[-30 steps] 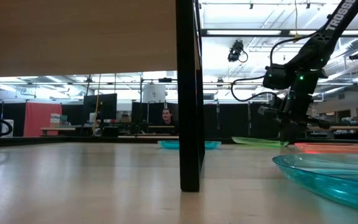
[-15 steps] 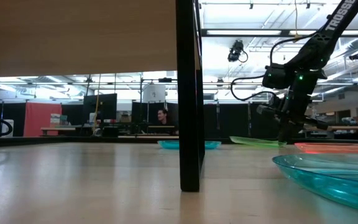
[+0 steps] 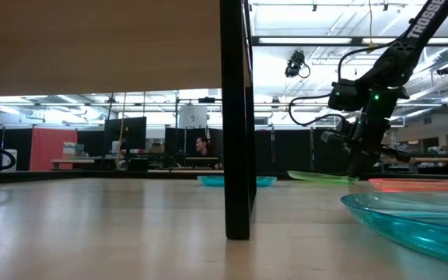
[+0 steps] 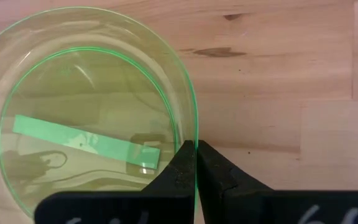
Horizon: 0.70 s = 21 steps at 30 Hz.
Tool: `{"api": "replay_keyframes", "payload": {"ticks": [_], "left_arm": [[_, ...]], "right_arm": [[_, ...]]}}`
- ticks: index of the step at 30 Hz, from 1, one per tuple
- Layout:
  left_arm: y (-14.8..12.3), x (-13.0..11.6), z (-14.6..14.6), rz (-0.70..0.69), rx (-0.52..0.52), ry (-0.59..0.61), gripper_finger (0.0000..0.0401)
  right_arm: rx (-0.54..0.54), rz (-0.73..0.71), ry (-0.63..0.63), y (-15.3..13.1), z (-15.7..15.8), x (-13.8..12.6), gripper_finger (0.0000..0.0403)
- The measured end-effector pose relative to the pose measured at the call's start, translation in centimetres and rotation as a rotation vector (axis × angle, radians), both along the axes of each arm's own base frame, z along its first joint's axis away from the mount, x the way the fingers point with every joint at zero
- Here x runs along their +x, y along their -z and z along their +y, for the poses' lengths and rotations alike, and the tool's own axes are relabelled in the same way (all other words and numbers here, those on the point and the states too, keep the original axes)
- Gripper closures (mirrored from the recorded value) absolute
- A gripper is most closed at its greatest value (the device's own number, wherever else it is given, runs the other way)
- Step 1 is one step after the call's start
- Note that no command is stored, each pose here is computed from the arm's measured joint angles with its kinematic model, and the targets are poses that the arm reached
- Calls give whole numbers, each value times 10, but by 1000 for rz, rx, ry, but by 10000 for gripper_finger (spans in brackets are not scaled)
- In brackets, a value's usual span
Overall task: Place and stack plates onto a shelf
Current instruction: Stack the green plate on top of the red plate on the shelf
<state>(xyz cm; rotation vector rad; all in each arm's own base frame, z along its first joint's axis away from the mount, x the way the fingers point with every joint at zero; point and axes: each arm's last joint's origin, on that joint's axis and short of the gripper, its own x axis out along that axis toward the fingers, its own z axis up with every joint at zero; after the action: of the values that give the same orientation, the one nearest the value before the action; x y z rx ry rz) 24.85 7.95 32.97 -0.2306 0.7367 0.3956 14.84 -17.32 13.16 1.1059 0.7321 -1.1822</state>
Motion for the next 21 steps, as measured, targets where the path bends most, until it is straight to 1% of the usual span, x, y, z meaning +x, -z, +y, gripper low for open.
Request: {"api": "replay_keyframes", "payload": {"ticks": [8,12,15,21], "left_arm": [[0,0,0,0,-1,-1,255],[0,0,0,0,-1,-1,255],[0,0,0,-1,-1,-1,255],[0,0,0,-2,-1,-2,255]], "right_arm": [[-2,3,-10,0,0,0,396],[-6,-22,-53,-4,4,3,396],[-60,-111,-100,-14,4,8,396],[-196,-263,-137,-41,4,12,396]]}}
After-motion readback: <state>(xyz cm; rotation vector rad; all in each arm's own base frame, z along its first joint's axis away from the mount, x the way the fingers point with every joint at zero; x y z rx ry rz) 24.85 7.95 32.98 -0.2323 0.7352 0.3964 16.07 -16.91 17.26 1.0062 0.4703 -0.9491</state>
